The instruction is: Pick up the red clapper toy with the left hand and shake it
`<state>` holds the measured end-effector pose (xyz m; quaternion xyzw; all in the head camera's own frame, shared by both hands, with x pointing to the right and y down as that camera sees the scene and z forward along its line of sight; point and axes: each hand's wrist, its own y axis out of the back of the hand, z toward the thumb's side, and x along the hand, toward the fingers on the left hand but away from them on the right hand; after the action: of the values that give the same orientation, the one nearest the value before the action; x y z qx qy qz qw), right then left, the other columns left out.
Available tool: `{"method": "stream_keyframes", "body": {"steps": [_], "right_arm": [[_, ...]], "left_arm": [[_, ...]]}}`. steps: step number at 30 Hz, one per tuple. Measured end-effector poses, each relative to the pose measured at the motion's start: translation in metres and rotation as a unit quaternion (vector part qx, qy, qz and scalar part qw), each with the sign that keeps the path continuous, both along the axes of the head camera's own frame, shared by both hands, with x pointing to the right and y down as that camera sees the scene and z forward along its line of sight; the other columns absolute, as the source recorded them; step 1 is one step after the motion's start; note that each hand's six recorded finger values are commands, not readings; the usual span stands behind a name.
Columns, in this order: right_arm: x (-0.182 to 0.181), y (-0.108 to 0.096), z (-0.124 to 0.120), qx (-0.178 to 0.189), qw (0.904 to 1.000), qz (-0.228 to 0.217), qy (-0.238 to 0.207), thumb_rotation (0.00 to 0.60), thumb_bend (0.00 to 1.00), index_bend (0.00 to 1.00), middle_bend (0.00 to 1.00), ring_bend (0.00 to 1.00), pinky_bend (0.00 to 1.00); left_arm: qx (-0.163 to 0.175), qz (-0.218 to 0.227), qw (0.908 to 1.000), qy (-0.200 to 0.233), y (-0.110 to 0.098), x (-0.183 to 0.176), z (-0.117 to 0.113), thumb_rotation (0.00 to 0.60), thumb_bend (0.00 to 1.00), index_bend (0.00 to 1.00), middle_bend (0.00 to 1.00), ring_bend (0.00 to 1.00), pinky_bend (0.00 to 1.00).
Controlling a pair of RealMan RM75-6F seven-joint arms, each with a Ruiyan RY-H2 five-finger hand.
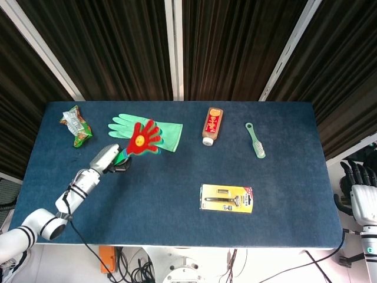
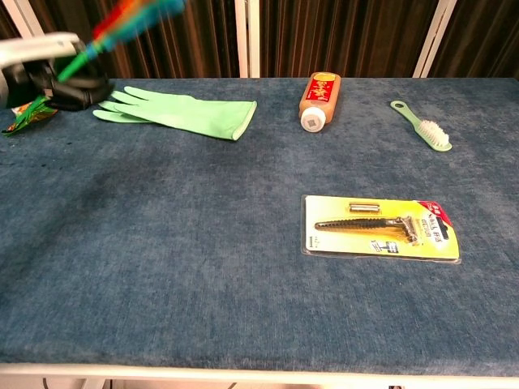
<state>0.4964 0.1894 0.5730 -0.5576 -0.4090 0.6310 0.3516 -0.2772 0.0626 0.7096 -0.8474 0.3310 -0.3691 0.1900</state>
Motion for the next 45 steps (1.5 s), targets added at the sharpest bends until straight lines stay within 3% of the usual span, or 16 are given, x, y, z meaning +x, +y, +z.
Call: {"method": "stream_keyframes", "body": {"steps": [3, 5, 8, 10, 12, 15, 21, 25, 27, 28, 29, 32, 34, 35, 38, 45], "right_arm": [[0.001, 0.000, 0.000, 0.000, 1.0000, 0.001, 0.000, 0.600, 0.30, 0.00, 0.00, 0.00, 0.00], [0.001, 0.000, 0.000, 0.000, 1.0000, 0.001, -0.001, 0.600, 0.30, 0.00, 0.00, 0.00, 0.00], [0.000, 0.000, 0.000, 0.000, 1.0000, 0.000, -0.001, 0.600, 0.30, 0.00, 0.00, 0.00, 0.00], [0.000, -0.001, 0.000, 0.001, 1.0000, -0.001, -0.001, 0.600, 0.30, 0.00, 0.00, 0.00, 0.00], [0.000, -0.001, 0.000, 0.000, 1.0000, -0.001, -0.001, 0.600, 0.30, 0.00, 0.00, 0.00, 0.00], [0.000, -0.001, 0.000, 0.000, 1.0000, -0.001, -0.001, 0.600, 0.30, 0.00, 0.00, 0.00, 0.00], [-0.001, -0.001, 0.000, 0.000, 1.0000, -0.002, -0.001, 0.600, 0.30, 0.00, 0.00, 0.00, 0.00], [-0.001, -0.001, 0.001, -0.001, 1.0000, -0.002, -0.001, 0.600, 0.30, 0.00, 0.00, 0.00, 0.00], [0.000, -0.001, 0.001, -0.001, 1.0000, -0.001, -0.001, 0.600, 0.30, 0.00, 0.00, 0.00, 0.00], [0.000, -0.002, 0.001, -0.001, 1.0000, -0.001, -0.001, 0.600, 0.30, 0.00, 0.00, 0.00, 0.00], [0.000, -0.002, 0.001, -0.001, 1.0000, -0.001, -0.001, 0.600, 0.30, 0.00, 0.00, 0.00, 0.00], [0.000, -0.002, 0.001, 0.000, 1.0000, -0.001, 0.000, 0.600, 0.30, 0.00, 0.00, 0.00, 0.00], [0.000, -0.002, 0.000, 0.001, 1.0000, 0.000, -0.001, 0.600, 0.30, 0.00, 0.00, 0.00, 0.00], [0.000, -0.002, 0.000, 0.002, 1.0000, 0.000, -0.001, 0.600, 0.30, 0.00, 0.00, 0.00, 0.00], [0.001, -0.001, -0.001, 0.005, 1.0000, 0.001, -0.002, 0.600, 0.30, 0.00, 0.00, 0.00, 0.00], [0.000, -0.002, -0.001, 0.006, 1.0000, -0.001, -0.001, 0.600, 0.30, 0.00, 0.00, 0.00, 0.00]], "left_arm": [[0.079, 0.114, 0.9814, -0.132, 0.010, -0.001, 0.012, 0.600, 0.73, 1.00, 1.00, 1.00, 1.00], [0.122, 0.181, 0.9549, -0.201, 0.017, -0.001, 0.020, 0.600, 0.73, 1.00, 1.00, 1.00, 1.00], [0.160, 0.248, 0.9188, -0.262, 0.025, -0.001, 0.028, 0.600, 0.73, 1.00, 1.00, 1.00, 1.00], [0.170, 0.273, 0.9041, -0.282, 0.029, 0.000, 0.031, 0.600, 0.73, 1.00, 1.00, 1.00, 1.00], [0.169, 0.281, 0.9009, -0.285, 0.031, 0.001, 0.034, 0.600, 0.73, 1.00, 1.00, 1.00, 1.00], [0.147, 0.269, 0.9130, -0.270, 0.033, 0.003, 0.036, 0.600, 0.73, 1.00, 1.00, 1.00, 1.00], [0.085, 0.198, 0.9539, -0.209, 0.031, 0.005, 0.036, 0.600, 0.71, 1.00, 1.00, 1.00, 1.00], [0.061, 0.139, 0.9758, -0.157, 0.027, 0.006, 0.034, 0.600, 0.56, 1.00, 1.00, 1.00, 1.00], [0.068, 0.127, 0.9790, -0.144, 0.025, 0.006, 0.031, 0.600, 0.44, 0.93, 0.98, 0.97, 0.98], [0.074, 0.125, 0.9797, -0.139, 0.024, 0.005, 0.030, 0.590, 0.39, 0.83, 0.93, 0.92, 0.94], [0.075, 0.125, 0.9798, -0.136, 0.024, 0.004, 0.030, 0.556, 0.33, 0.66, 0.83, 0.80, 0.84], [0.068, 0.138, 0.9785, -0.137, 0.028, 0.002, 0.034, 0.438, 0.21, 0.13, 0.33, 0.26, 0.30], [0.064, 0.138, 0.9789, -0.137, 0.029, 0.002, 0.035, 0.370, 0.17, 0.01, 0.09, 0.04, 0.05], [0.065, 0.132, 0.9799, -0.134, 0.027, 0.002, 0.034, 0.331, 0.15, 0.00, 0.02, 0.00, 0.00], [0.076, 0.101, 0.9842, -0.124, 0.016, -0.001, 0.027, 0.302, 0.11, 0.00, 0.00, 0.00, 0.00], [0.098, 0.070, 0.9848, -0.125, 0.003, -0.017, 0.011, 0.304, 0.09, 0.00, 0.00, 0.00, 0.00]]}}
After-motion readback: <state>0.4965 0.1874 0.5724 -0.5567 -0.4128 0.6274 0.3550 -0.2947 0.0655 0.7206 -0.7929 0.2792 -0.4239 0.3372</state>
